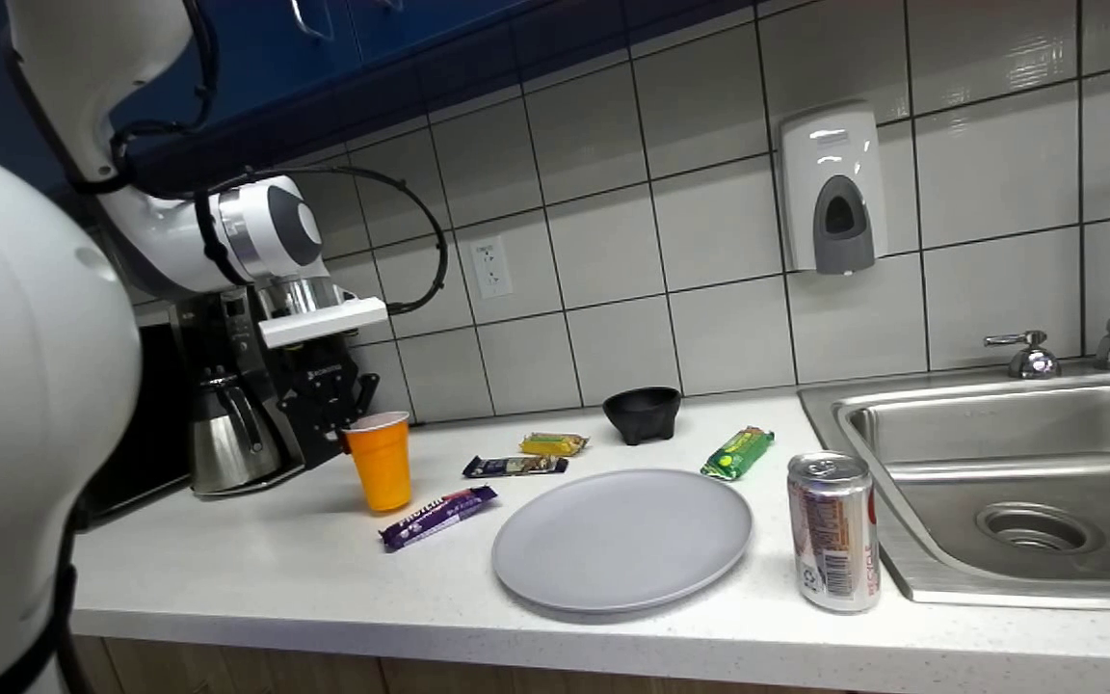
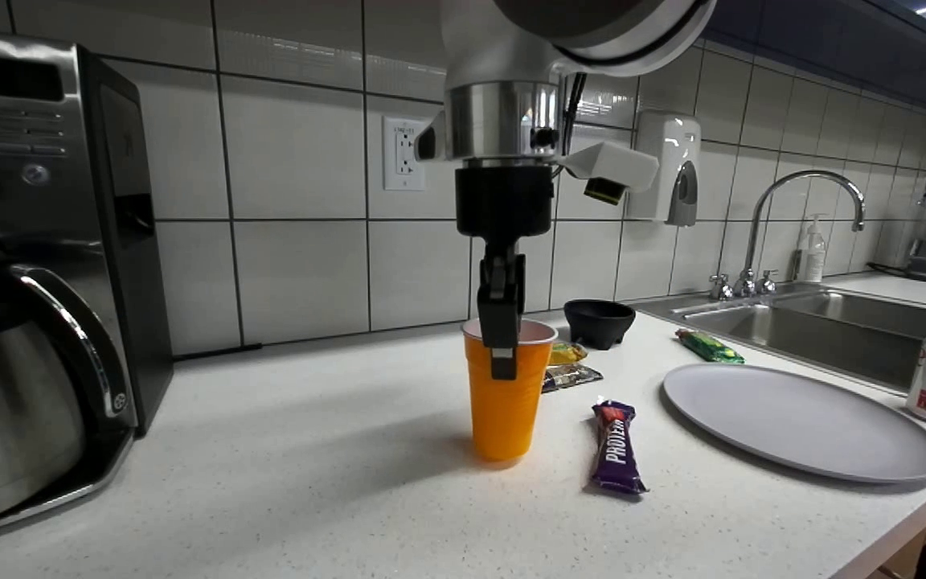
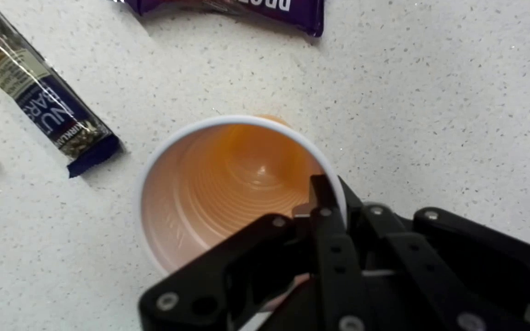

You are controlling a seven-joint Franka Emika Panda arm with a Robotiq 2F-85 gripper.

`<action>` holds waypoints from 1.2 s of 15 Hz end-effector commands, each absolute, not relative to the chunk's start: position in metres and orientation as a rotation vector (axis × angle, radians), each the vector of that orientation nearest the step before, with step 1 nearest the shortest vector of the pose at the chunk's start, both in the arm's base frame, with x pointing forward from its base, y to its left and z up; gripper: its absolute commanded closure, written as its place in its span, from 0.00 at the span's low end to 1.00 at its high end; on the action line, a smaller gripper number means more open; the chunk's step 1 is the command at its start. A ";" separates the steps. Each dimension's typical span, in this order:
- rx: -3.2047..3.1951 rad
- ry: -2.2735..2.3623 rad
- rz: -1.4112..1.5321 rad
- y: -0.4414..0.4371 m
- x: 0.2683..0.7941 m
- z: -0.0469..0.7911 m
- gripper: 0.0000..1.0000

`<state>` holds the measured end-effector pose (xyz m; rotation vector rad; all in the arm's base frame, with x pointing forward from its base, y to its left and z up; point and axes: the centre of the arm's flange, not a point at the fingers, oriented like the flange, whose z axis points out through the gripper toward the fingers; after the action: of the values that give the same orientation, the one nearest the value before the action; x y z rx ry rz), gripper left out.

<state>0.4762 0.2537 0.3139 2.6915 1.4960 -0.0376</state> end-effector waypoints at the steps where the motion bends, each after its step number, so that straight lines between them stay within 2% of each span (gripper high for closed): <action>1: 2.680 1.526 -0.009 0.264 0.483 0.311 0.99; 5: 2.678 1.527 -0.004 0.263 0.484 0.307 0.99; 6: 2.678 1.526 -0.011 0.263 0.484 0.307 0.71; 8: 2.682 1.531 -0.010 0.263 0.484 0.311 0.63; 16: 2.684 1.534 0.055 0.263 0.486 0.343 0.03; 18: 2.691 1.511 0.083 0.259 0.487 0.355 0.00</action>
<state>0.4875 0.2645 0.3281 2.6894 1.5108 0.0511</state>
